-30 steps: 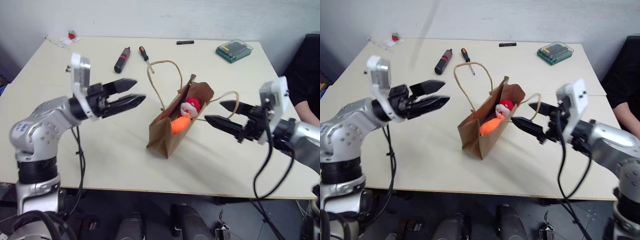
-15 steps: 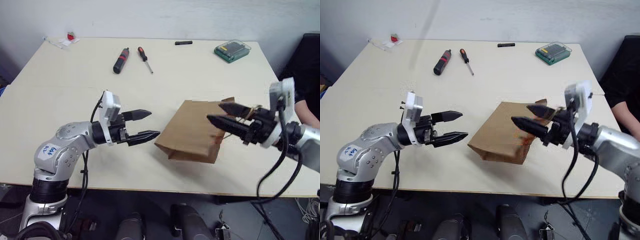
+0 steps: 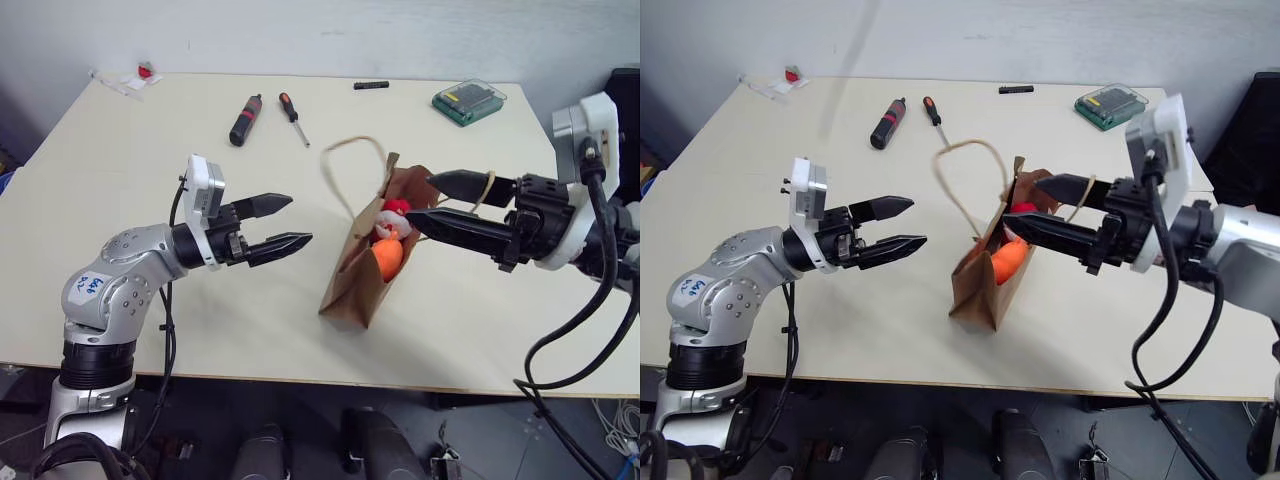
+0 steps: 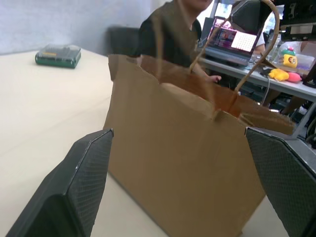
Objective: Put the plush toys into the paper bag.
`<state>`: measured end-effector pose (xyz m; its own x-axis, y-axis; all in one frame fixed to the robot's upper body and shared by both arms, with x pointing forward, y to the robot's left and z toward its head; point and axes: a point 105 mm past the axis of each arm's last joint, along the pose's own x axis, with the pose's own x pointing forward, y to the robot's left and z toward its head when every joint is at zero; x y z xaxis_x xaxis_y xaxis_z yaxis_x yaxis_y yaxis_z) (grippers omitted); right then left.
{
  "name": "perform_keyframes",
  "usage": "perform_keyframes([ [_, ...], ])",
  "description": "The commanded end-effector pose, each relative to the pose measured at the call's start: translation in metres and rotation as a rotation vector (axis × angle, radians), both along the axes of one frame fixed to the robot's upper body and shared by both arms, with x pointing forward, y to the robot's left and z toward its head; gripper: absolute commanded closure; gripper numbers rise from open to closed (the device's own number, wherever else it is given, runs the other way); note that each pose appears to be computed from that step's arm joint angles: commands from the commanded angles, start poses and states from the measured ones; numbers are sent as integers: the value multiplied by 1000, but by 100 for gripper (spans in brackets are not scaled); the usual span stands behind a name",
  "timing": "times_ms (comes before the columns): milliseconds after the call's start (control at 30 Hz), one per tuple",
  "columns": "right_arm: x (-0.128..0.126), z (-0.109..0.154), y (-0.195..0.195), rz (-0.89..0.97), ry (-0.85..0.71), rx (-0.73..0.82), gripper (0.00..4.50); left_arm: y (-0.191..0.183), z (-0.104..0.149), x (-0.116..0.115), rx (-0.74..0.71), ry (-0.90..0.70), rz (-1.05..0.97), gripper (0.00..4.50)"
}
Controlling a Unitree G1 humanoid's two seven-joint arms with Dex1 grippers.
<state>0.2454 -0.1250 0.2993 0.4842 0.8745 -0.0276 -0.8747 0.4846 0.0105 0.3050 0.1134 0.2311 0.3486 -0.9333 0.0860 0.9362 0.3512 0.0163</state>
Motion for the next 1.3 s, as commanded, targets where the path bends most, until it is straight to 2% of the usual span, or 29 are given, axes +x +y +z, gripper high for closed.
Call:
perform_keyframes([
  [33,-1,0,-6,-18,-22,-44,24,1,7,-5,-19,-29,-13,4],
  [233,-2,-36,-25,-70,21,-210,24,-5,2,-12,-16,-12,-52,4],
  [433,-6,-47,-45,-87,32,-319,24,-8,1,-13,-9,-10,-70,4],
  [667,-22,-56,-69,-97,93,-312,24,-20,-12,-25,43,-2,-153,4],
  [767,-16,-86,-70,-161,118,-310,24,-22,-15,-29,52,9,-189,4],
  [900,-2,-111,-45,-182,81,-257,147,-29,-20,-35,69,3,-230,0],
  [1033,20,-122,-20,-208,17,-234,296,-39,-21,-36,61,-8,-243,0],
  [1167,31,-129,0,-189,-8,-229,442,-45,-27,-36,88,-3,-251,0],
  [1300,34,-135,10,-173,-7,-213,446,-51,-35,-20,95,-36,-151,0],
])
